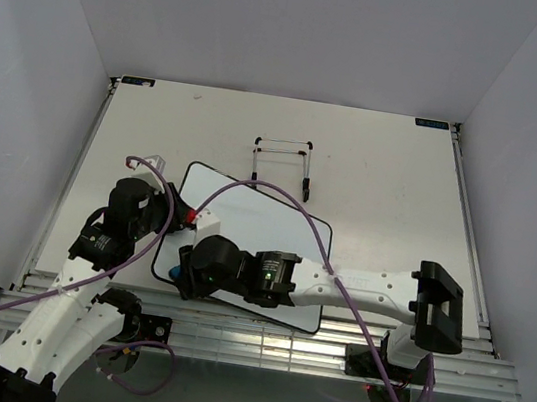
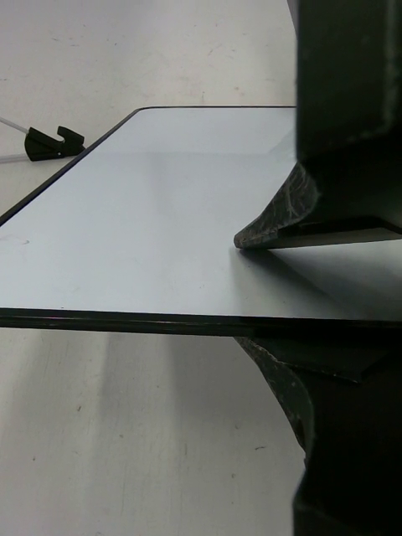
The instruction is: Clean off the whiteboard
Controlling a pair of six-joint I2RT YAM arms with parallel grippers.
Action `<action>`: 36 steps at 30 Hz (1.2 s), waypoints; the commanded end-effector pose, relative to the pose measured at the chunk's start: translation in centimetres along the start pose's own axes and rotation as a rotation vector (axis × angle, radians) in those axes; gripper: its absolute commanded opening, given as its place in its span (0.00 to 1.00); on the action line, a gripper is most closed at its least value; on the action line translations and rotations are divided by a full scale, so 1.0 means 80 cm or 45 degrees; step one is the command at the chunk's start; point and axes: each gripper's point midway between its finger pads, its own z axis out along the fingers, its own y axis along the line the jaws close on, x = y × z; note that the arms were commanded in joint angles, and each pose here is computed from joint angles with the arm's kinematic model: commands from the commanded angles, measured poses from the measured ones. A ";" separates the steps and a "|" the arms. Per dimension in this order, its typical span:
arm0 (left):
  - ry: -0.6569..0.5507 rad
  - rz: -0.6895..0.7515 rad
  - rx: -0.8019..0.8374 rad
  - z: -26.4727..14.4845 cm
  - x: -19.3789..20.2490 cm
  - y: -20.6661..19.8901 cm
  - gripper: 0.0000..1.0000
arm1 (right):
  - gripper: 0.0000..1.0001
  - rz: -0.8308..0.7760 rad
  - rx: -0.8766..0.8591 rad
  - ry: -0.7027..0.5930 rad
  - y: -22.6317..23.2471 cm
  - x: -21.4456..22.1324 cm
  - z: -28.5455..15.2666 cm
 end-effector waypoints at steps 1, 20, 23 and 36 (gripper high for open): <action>-0.125 0.110 0.011 -0.006 -0.032 -0.008 0.00 | 0.08 -0.011 0.283 0.128 -0.081 0.073 -0.007; -0.118 0.105 -0.003 -0.004 -0.031 -0.006 0.00 | 0.08 0.080 0.788 0.233 -0.255 0.211 -0.112; -0.116 0.104 -0.004 -0.004 -0.031 -0.006 0.00 | 0.08 0.070 0.787 0.222 -0.265 0.216 -0.122; -0.109 0.105 0.008 -0.003 -0.030 -0.008 0.00 | 0.08 -0.466 0.284 0.026 -0.163 0.125 -0.079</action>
